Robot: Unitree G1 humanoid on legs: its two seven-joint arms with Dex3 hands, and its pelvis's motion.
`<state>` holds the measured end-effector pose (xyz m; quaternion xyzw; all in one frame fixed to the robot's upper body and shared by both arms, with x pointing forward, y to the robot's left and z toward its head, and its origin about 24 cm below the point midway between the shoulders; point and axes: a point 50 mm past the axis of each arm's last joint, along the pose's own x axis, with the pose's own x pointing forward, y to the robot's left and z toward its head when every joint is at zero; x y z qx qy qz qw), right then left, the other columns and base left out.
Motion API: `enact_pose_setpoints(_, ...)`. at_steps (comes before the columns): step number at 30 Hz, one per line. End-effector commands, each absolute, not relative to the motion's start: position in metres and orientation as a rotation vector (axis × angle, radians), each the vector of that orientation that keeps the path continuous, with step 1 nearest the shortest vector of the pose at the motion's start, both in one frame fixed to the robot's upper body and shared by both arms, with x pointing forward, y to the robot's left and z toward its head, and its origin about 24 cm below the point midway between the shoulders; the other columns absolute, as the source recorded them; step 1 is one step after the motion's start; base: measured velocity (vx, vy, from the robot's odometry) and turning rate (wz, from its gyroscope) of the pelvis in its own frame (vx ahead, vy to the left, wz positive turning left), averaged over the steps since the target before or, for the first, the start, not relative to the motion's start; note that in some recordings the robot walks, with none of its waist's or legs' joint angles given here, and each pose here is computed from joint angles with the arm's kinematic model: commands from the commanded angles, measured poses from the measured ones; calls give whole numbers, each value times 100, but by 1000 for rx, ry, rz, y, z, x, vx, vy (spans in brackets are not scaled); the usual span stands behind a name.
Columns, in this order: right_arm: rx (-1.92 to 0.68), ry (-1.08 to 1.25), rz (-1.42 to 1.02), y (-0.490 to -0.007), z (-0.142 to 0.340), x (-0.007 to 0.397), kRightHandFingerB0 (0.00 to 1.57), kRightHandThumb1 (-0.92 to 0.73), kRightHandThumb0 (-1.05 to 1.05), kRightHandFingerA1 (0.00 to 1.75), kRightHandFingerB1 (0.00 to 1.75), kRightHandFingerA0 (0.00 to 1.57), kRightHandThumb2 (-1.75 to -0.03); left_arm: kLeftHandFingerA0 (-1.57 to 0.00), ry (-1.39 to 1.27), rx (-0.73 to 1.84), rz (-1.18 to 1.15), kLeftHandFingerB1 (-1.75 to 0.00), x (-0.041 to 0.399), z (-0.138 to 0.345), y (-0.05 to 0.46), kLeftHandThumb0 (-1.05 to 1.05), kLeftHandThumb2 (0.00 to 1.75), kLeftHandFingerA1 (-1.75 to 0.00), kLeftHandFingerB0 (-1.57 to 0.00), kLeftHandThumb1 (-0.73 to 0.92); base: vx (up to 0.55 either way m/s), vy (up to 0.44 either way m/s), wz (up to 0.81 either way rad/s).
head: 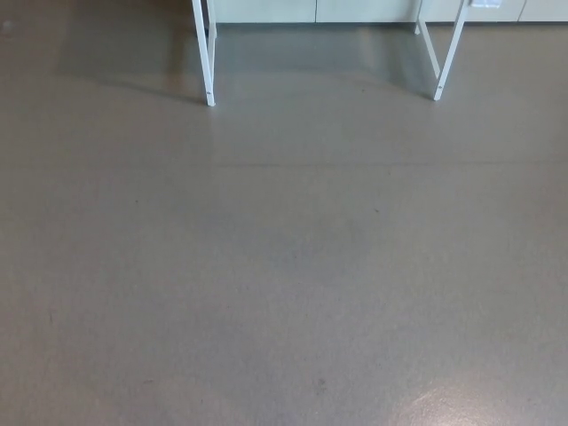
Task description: The robot walks towards a desk on which a file tray is kept in the middle and a toilet paper roll is kept on its right. The robot uses its right hand to hook on finger in the gap of the roll and grabs it, lifts it and places it on the tray.
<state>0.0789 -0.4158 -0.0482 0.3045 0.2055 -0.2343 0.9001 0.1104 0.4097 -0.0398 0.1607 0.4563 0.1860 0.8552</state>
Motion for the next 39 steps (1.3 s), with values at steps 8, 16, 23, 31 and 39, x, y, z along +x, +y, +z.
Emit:
enact_pose_setpoints(8,615,395,-497,-424,-39,78,47,-62,-31,113,71,94,-78,-16,972,313,406,-46,111,-38,414,-92,67,-62,-12,90,0,0,0)
enact_pose_setpoints(16,615,395,-497,-424,-39,78,47,-62,-31,113,71,94,-78,-12,960,313,365,-38,111,-34,411,-84,70,-54,-7,92,0,0,0)
enact_pose_setpoints(23,615,395,-497,-424,-39,78,47,-62,-31,113,71,94,-78,-2,960,321,361,-52,109,-35,412,-40,110,-53,0,48,0,0,0)
enact_pose_setpoints(31,616,395,-497,-424,-39,78,47,-62,-31,113,71,94,-78,-3,962,302,377,-52,109,-36,413,-40,109,-54,0,46,-18,18,8)
enact_pose_setpoints(39,406,590,-530,-428,-41,89,33,-76,-41,78,55,60,-66,-22,976,334,360,-39,110,-35,413,-82,67,-52,-13,89,87,137,-10)
